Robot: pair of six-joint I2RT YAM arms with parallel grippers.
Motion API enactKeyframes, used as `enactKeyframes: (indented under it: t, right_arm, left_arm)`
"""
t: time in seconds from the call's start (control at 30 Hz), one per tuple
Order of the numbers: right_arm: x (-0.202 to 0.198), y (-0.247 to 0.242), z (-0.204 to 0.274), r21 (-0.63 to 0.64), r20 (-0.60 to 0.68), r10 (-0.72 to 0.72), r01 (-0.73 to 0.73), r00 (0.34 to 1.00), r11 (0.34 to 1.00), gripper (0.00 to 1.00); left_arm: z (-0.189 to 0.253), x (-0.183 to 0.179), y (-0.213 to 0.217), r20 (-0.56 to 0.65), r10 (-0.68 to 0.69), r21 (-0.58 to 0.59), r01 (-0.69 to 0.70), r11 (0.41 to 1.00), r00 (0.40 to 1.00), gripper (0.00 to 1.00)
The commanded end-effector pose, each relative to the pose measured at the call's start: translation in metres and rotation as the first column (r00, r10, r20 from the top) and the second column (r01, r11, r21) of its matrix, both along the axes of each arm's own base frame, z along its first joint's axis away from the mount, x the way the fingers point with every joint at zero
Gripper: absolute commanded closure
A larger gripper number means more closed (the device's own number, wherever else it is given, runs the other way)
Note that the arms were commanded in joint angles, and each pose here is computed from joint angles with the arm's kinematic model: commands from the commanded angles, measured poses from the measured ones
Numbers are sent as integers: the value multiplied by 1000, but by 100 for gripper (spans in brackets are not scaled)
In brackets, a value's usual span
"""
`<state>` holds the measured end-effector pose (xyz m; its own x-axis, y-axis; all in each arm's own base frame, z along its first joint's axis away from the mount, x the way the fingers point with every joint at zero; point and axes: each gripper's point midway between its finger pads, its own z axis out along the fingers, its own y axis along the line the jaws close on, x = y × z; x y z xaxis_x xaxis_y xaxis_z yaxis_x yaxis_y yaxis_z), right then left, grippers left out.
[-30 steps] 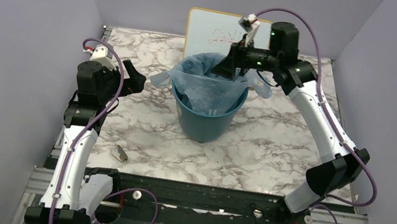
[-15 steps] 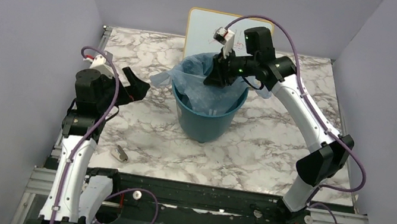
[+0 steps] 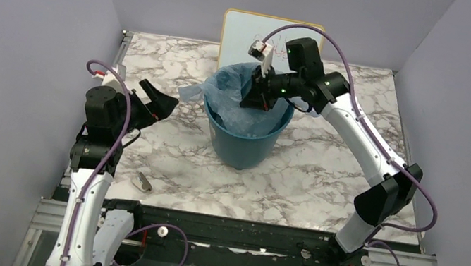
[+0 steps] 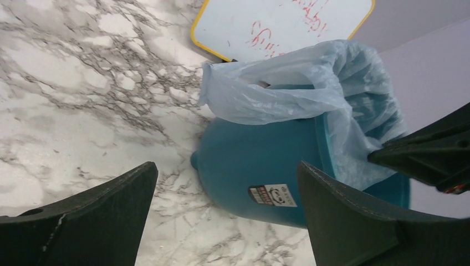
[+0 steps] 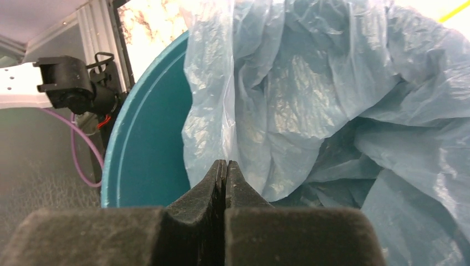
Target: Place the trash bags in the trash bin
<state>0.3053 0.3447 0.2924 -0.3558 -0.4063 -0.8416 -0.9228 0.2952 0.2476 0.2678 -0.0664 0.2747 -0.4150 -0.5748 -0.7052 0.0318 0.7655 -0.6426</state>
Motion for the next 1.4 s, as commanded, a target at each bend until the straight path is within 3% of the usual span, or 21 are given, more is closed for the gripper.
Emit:
enactKeyframes:
  t: [0.0,0.1,0.3,0.53,0.73,0.9,1.03,1.17,1.27,1.37]
  right_arm:
    - [-26,2,22,52,17,59,-60,998,997,97]
    - [-30,0,22,50,19,50,-51,999,997,97]
    - [-32,-6,18,49,47,35,-37,998,998,97]
    - [-32,-3,19,55,63,56,-59,996,997,97]
    - [-29,-3,18,54,75,53,-57,996,997,97]
    - [-30,-3,17,55,78,60,-64,995,996,97]
    - [-31,-2,19,59,88,73,-78,993,995,97]
    - [-35,-4,18,52,93,95,-101,991,994,97]
    - [-40,-3,18,62,84,122,-127,989,990,97]
    - [-46,-2,17,73,69,151,-156,986,985,98]
  left_arm:
    - [47,6,-14,50,9,-216,2,976,999,5]
    - [70,17,-27,92,-35,-330,64,942,995,6]
    - [76,37,-39,17,-59,-580,58,813,998,8]
    - [62,47,-47,-84,-93,-634,19,773,992,11]
    - [43,52,-70,-144,-141,-633,18,774,979,11]
    - [28,58,-72,-220,-94,-674,-82,734,971,16]
    - [16,64,-68,-251,-52,-712,-149,686,967,29]
    - [12,69,-70,-258,-53,-706,-151,692,965,37]
    - [9,72,-69,-262,-45,-702,-158,695,964,50]
    - [10,73,-67,-248,-28,-699,-159,698,968,73]
